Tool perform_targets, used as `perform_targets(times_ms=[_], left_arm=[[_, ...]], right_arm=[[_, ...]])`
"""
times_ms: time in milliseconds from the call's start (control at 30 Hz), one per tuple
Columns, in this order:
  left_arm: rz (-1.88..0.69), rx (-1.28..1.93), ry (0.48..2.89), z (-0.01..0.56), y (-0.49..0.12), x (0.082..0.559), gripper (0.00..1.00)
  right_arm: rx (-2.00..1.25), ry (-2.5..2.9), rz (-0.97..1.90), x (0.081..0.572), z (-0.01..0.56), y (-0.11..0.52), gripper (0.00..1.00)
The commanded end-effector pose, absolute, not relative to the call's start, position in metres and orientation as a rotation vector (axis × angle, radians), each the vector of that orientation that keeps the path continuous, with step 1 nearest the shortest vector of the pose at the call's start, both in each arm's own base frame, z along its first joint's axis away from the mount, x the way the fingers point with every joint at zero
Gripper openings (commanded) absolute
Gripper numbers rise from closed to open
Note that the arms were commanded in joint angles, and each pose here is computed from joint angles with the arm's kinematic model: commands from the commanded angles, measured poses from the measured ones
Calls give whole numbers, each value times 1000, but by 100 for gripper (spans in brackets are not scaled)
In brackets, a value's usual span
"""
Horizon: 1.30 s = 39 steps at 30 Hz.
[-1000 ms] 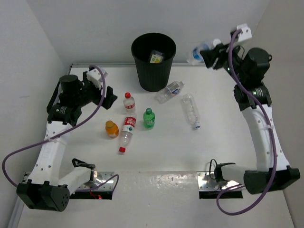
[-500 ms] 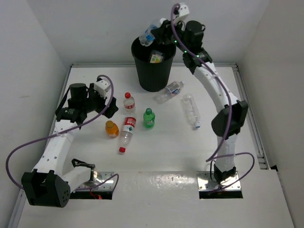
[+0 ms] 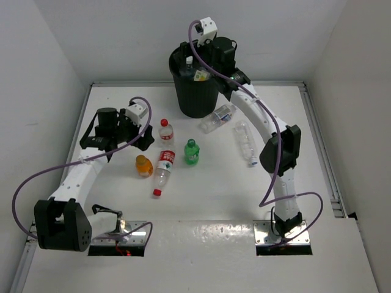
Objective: Put the plastic bottles in the bin
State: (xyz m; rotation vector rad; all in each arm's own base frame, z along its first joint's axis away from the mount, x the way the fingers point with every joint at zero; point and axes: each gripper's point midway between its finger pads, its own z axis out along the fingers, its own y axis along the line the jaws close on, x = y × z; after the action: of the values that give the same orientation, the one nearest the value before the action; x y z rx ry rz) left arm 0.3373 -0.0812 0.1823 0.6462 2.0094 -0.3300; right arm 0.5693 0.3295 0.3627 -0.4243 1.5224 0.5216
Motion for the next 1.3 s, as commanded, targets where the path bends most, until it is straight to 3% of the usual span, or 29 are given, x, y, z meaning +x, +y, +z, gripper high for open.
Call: perform_targets(times_ms=[0,200,467,833,867,933,1100,1267], left_arm=[[-337,652,1950,182,-83,356,100],[-407,656,1931,170,-99,384,100],[-433,678,1864,167,-123,432,100],[-604,780,1817,154,-170,457,100],[-605,780,1819,152,-170,460,97],[-624,790,1814,152,-173,462,81],[-719,817,1788,169,-185,457,29],[-708,742,1631,270,-177,459,16]], right_arm=[[-373,1401,491,561,419,318,100],[-332,1372,476,532,463,281,100],[-307,1487,400,491,461,205,100],[-238,1616,255,462,435,130,100],[-229,1615,247,460,436,125,100],[-234,1636,233,458,427,121,100],[-243,1657,221,451,417,117,100],[-243,1716,206,439,391,106,100]])
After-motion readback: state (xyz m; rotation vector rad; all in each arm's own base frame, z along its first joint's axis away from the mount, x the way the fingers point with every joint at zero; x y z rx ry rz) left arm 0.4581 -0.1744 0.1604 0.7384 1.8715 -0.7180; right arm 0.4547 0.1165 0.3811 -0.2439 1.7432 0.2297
